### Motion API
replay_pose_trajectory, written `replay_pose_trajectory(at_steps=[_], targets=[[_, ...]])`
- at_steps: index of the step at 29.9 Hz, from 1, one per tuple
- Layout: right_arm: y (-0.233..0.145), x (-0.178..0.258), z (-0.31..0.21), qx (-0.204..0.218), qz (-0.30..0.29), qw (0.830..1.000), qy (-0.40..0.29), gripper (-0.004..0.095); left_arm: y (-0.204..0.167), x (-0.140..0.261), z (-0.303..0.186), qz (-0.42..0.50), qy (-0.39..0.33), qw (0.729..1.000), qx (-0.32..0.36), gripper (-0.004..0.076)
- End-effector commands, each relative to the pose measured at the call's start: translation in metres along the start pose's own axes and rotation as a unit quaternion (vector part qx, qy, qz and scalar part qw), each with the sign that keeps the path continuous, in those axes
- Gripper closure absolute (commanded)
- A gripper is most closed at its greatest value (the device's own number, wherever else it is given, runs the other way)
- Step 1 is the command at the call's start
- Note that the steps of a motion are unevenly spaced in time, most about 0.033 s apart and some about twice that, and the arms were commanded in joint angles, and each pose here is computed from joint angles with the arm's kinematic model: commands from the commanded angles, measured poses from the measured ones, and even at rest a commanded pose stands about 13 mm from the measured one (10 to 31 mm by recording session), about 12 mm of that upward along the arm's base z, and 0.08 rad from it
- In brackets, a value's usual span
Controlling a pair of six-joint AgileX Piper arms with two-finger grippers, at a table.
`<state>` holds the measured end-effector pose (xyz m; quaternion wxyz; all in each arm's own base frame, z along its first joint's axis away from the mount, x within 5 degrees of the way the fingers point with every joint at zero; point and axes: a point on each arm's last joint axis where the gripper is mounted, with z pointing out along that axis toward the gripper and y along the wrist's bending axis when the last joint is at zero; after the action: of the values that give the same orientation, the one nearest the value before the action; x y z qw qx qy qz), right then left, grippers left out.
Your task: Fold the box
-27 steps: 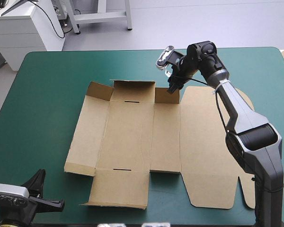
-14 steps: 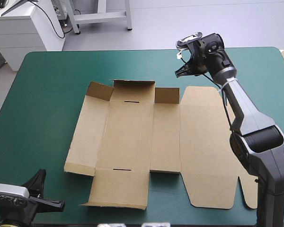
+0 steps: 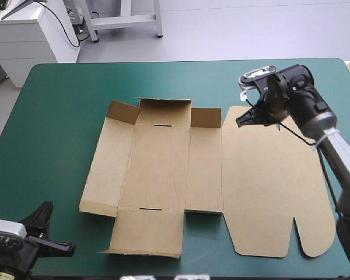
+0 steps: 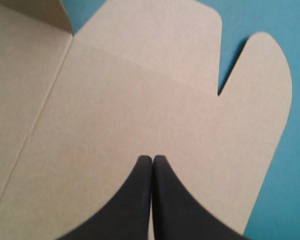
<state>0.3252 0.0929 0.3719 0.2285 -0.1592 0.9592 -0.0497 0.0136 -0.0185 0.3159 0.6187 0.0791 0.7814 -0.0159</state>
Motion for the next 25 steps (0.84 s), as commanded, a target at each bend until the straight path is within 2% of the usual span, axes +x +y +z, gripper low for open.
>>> replay_pose_trajectory(at_steps=[1,6,9,11,14,21,22,25], targets=[[-0.011,0.031,-0.037,0.025,0.009,0.999,-0.029,0.0929,0.006,-0.031,0.008,-0.006,-0.019,1.0,-0.004,0.0731],[-0.012,0.069,-0.057,0.025,0.026,0.998,-0.054,0.0929,0.016,-0.049,0.038,-0.006,0.042,0.999,0.002,0.0731],[-0.013,0.095,-0.071,0.024,0.031,0.997,-0.067,0.0929,0.025,-0.055,0.059,0.011,0.104,0.995,-0.008,0.0731],[-0.014,0.111,-0.08,0.025,0.033,0.996,-0.083,0.0929,0.034,-0.058,0.074,0.029,0.172,0.984,-0.021,0.0731],[-0.016,0.13,-0.093,0.031,0.034,0.992,-0.116,0.0929,0.046,-0.062,0.101,0.004,0.249,0.968,-0.038,0.0731],[-0.023,0.163,-0.117,0.062,0.036,0.982,-0.177,0.0929,0.066,-0.069,0.168,-0.002,0.364,0.931,-0.027,0.0731],[-0.024,0.169,-0.119,0.071,0.035,0.981,-0.178,0.0929,0.074,-0.064,0.184,-0.013,0.398,0.917,-0.028,0.0731],[-0.026,0.182,-0.126,0.077,0.037,0.978,-0.189,0.0929,0.091,-0.059,0.212,-0.073,0.428,0.901,-0.004,0.0731]])
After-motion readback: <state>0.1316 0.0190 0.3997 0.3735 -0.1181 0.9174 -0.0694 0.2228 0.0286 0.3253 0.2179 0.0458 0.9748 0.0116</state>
